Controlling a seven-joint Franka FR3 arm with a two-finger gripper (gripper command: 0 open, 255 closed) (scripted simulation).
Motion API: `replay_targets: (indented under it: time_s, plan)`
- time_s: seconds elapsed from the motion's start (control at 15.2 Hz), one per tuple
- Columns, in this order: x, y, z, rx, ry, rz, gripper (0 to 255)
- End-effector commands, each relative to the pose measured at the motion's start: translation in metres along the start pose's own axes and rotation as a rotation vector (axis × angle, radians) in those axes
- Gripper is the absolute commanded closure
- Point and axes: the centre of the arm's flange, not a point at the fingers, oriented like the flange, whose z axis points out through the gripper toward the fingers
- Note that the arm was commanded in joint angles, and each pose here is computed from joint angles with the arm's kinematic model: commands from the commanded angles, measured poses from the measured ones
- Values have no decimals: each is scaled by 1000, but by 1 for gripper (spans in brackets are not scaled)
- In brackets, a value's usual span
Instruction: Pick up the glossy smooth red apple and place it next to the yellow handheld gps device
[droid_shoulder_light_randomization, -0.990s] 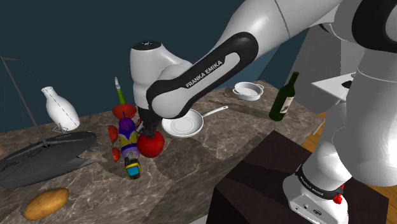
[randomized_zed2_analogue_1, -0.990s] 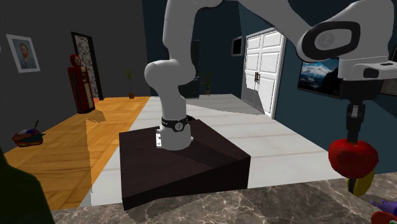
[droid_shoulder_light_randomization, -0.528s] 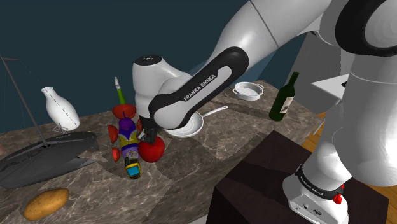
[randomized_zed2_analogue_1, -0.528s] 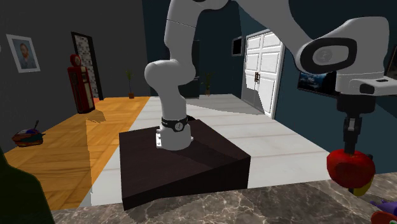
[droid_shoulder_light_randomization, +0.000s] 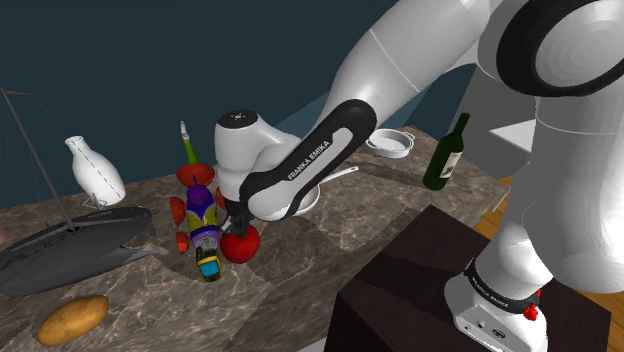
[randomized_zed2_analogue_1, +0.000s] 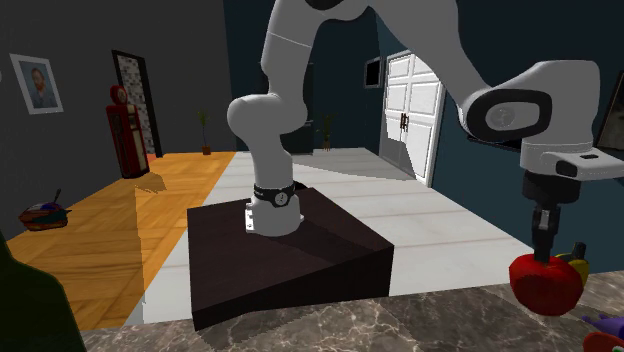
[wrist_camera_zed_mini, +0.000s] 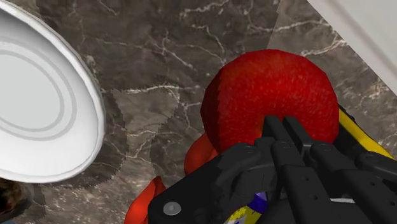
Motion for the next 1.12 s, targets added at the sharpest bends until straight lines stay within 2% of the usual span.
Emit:
replay_targets:
  time_s: [0.0, 0.53, 0.59, 0.92, 1.06]
  plan:
    - [-2, 0, 10, 0, 1, 0, 255]
    - [-2, 0, 10, 0, 1, 0, 255]
    - [-2, 0, 10, 0, 1, 0, 0]
    - [-2, 0, 10, 0, 1, 0, 0]
    - [-2, 0, -16, 0, 1, 0, 0]
